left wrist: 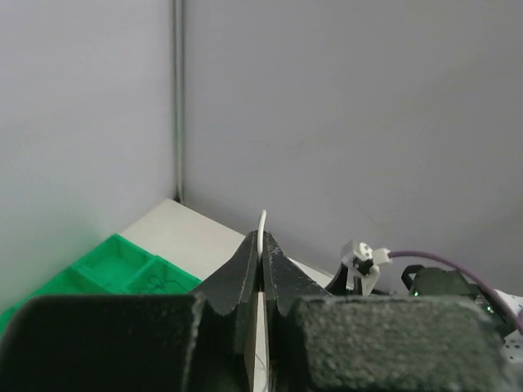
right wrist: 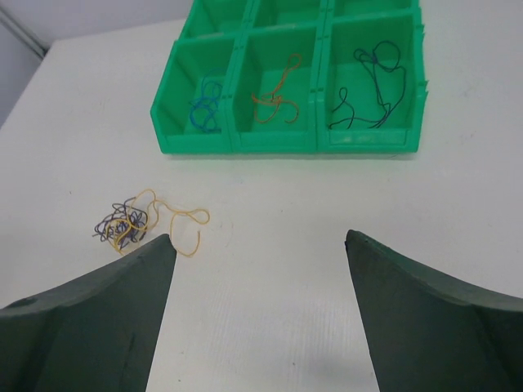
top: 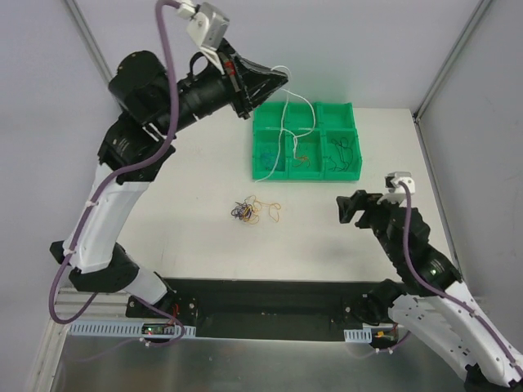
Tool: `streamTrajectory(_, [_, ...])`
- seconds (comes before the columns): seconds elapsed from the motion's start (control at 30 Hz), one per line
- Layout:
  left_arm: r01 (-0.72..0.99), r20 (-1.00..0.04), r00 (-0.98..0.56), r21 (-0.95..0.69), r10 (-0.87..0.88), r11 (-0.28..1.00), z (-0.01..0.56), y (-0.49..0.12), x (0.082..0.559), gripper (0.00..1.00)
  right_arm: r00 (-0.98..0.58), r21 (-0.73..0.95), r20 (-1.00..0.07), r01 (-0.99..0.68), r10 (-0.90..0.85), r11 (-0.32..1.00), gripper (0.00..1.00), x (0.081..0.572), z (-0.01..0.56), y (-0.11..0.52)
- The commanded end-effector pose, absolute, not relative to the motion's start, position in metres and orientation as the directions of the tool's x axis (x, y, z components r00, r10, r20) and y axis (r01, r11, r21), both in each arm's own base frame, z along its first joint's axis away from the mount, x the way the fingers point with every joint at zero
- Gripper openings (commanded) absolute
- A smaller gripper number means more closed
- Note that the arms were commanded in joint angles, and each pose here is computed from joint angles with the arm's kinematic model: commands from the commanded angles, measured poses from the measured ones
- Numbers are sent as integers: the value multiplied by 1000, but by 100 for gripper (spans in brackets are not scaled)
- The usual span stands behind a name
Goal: Untangle the cables
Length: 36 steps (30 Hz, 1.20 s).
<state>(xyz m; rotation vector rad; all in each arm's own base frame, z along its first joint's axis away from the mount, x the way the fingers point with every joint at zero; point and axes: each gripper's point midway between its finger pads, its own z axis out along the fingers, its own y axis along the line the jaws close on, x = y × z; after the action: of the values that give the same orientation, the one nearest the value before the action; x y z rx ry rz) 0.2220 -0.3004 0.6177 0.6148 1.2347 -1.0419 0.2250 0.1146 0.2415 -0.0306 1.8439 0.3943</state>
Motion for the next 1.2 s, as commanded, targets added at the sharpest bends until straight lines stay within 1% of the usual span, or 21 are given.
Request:
streamTrajectory(0.0, [937,-935,-110,-211,-338,277,621,-324,208,0,-180,304,-943,-127,279,944,88,213,284,79])
streamTrajectory(0.2, [922,-913,-294,-349,-283,167,583,-366,223,0,-127,285,-953,-69,275,956,88,202,293,55])
streamTrajectory(0.37, [869,-879,-428,-464,-209,170,529,-398,250,0,-154,257,-957,-49,247,965,88,203,287,53])
streamTrajectory(0.53, [792,-814,-576,-579,-75,193,444,-437,277,0,-187,224,-958,-3,219,975,88,206,278,48])
streamTrajectory(0.63, [723,-746,-666,-649,-11,237,389,-454,292,0,-208,198,-957,48,204,979,89,208,272,42])
streamTrajectory(0.73, [662,-688,-725,-682,36,309,333,-465,308,0,-251,172,-950,75,185,982,89,211,264,42])
streamTrajectory(0.8, [628,-658,-751,-686,55,369,297,-470,319,0,-283,172,-940,81,188,982,89,215,256,47])
streamTrajectory(0.87, [592,-630,-774,-682,67,428,264,-473,330,0,-316,185,-927,85,203,979,92,220,243,54])
streamTrajectory(0.97, [537,-591,-804,-668,72,515,221,-476,346,0,-382,231,-894,55,234,972,92,230,222,72])
streamTrajectory(1.03, [512,-561,-823,-661,91,549,199,-478,351,0,-426,256,-869,53,254,965,92,238,209,78])
streamTrajectory(1.07, [504,-550,-829,-660,98,557,195,-478,351,3,-452,264,-854,54,259,963,92,240,204,80])
streamTrajectory(1.17, [495,-533,-838,-652,118,574,191,-472,344,21,-514,303,-807,64,292,951,92,246,190,79])
